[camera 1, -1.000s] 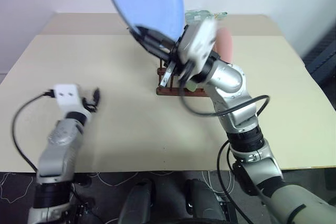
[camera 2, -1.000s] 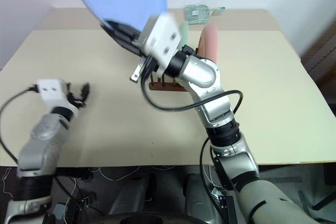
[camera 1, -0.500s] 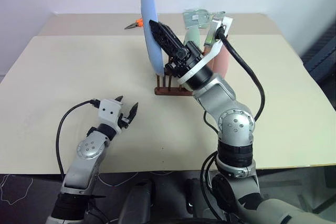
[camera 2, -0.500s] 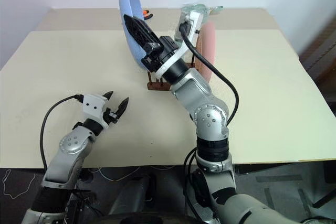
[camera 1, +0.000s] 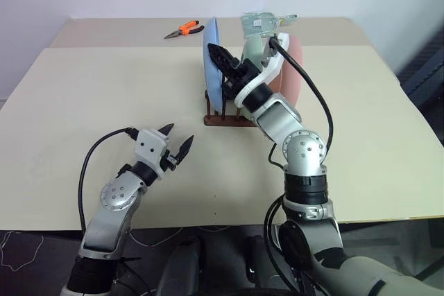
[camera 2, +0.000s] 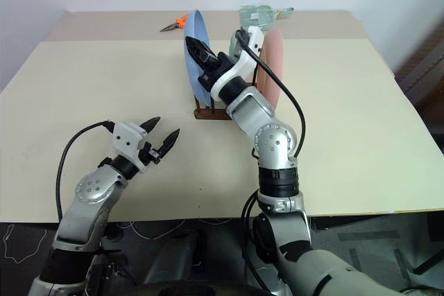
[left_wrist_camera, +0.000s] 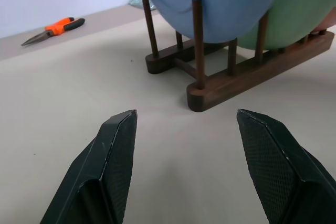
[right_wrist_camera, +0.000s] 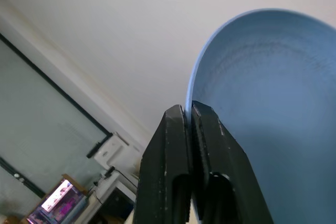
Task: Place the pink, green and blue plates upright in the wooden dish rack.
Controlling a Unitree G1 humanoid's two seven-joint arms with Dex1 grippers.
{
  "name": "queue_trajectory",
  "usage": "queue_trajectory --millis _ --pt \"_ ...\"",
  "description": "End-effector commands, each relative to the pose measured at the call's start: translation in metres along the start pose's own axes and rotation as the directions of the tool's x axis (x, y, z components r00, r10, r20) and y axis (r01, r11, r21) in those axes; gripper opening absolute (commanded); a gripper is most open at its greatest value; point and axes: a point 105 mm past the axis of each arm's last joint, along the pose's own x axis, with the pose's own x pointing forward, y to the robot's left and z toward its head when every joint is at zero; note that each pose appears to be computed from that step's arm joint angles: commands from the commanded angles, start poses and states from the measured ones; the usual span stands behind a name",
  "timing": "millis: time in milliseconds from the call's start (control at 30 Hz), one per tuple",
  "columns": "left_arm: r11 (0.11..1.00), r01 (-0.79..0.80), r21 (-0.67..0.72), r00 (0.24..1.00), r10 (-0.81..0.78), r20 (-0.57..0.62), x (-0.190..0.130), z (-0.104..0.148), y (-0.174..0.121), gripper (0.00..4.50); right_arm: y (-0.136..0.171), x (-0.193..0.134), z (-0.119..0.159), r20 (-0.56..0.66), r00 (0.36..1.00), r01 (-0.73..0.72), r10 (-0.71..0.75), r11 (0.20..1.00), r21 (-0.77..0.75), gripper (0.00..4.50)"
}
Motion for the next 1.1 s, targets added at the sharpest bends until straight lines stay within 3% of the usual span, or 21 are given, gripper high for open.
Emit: queue_trajectory --millis 33,167,567,667,800,900,1000,1100 --pt "0.999 0.020 0.030 0.999 -0.022 0.044 0.000 0.012 -0.007 3.13 0.009 0.007 0.014 0.028 0.999 -0.029 0.030 0.998 -0.050 1.96" --pt "0.999 0.026 0.035 0.999 -0.027 0.036 -0.001 0.010 -0.009 3.13 0.009 0.010 0.020 0.034 0.999 -0.012 0.017 0.989 -0.144 3.93" --pt "0.999 0.030 0.041 0.999 -0.032 0.030 0.000 0.009 -0.010 3.13 0.031 0.012 0.038 -0.004 0.995 -0.088 0.100 0.853 -0.515 3.93" --pt "0.999 0.028 0.045 0.999 -0.030 0.031 0.000 0.009 -0.010 3.13 0.039 0.009 0.052 0.012 0.991 -0.093 0.132 0.758 -0.645 3.93" --pt "0.997 -0.027 0.073 0.999 0.025 0.033 -0.001 0.009 0.002 3.13 0.051 -0.012 0.099 0.080 0.976 -0.047 0.203 0.553 -0.832 3.93" --pt "0.990 -0.096 0.104 0.995 0.095 0.019 -0.007 0.006 0.023 3.13 0.034 -0.045 0.136 0.081 0.984 0.004 0.158 0.441 -0.897 3.93" --pt "0.980 -0.142 0.142 0.989 0.145 -0.011 -0.014 -0.002 0.044 3.13 -0.012 -0.093 0.164 0.079 0.996 0.086 -0.032 0.324 -0.942 3.93" --pt "0.975 -0.157 0.159 0.987 0.162 -0.022 -0.015 -0.006 0.051 3.13 -0.044 -0.127 0.177 0.108 0.981 0.154 -0.163 0.303 -0.940 3.93"
